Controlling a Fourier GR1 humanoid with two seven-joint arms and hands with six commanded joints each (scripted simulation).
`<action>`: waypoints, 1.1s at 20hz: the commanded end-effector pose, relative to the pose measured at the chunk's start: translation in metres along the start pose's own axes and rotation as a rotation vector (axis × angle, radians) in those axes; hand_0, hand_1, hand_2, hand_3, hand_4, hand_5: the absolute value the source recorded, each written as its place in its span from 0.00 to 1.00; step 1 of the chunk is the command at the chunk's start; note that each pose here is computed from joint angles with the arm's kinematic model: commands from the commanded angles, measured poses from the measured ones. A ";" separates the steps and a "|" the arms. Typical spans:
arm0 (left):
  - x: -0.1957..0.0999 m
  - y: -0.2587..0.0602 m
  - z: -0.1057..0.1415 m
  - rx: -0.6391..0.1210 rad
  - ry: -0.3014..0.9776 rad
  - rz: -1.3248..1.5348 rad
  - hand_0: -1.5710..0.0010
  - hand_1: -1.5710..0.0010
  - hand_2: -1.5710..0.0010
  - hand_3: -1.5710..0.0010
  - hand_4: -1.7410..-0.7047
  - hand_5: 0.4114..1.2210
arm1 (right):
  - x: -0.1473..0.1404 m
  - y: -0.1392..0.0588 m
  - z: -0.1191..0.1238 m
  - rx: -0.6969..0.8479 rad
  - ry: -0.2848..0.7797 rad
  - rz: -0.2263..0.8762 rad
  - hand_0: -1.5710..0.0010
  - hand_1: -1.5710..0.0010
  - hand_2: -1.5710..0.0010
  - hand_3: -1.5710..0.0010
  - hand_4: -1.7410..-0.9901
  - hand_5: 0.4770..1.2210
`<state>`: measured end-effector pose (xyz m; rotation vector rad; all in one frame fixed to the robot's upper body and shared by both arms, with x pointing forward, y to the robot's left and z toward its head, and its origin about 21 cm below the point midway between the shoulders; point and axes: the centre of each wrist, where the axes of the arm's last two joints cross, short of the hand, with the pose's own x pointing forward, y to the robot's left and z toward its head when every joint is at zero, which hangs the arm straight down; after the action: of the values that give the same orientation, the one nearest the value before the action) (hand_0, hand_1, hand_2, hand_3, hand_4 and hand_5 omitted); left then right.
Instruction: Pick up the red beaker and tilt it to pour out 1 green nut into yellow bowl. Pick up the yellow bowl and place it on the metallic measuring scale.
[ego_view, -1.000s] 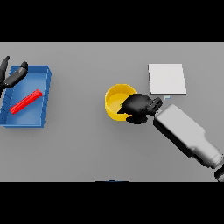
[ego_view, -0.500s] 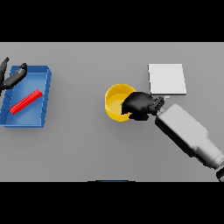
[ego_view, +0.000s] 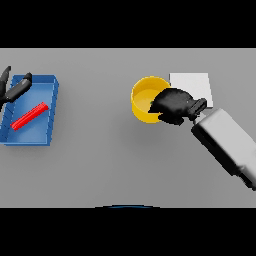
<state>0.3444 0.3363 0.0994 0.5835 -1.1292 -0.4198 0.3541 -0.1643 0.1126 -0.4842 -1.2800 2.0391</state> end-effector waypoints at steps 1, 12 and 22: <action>0.000 0.006 -0.002 0.009 0.003 0.008 1.00 1.00 1.00 1.00 0.99 0.34 | 0.001 -0.001 0.002 -0.009 0.008 -0.001 0.00 0.00 0.06 0.26 0.00 1.00; 0.005 0.001 0.005 0.010 0.013 0.002 1.00 1.00 1.00 1.00 0.98 0.38 | -0.041 -0.009 0.020 -0.095 0.181 -0.027 0.00 0.00 0.03 0.27 0.00 1.00; 0.005 0.005 0.007 0.010 0.036 -0.002 1.00 1.00 1.00 1.00 0.99 0.38 | -0.098 0.019 0.017 -0.110 0.336 -0.090 0.00 0.00 0.05 0.24 0.00 1.00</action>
<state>0.3394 0.3353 0.1082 0.5990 -1.0971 -0.4040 0.4057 -0.2504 0.0989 -0.7732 -1.1845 1.7291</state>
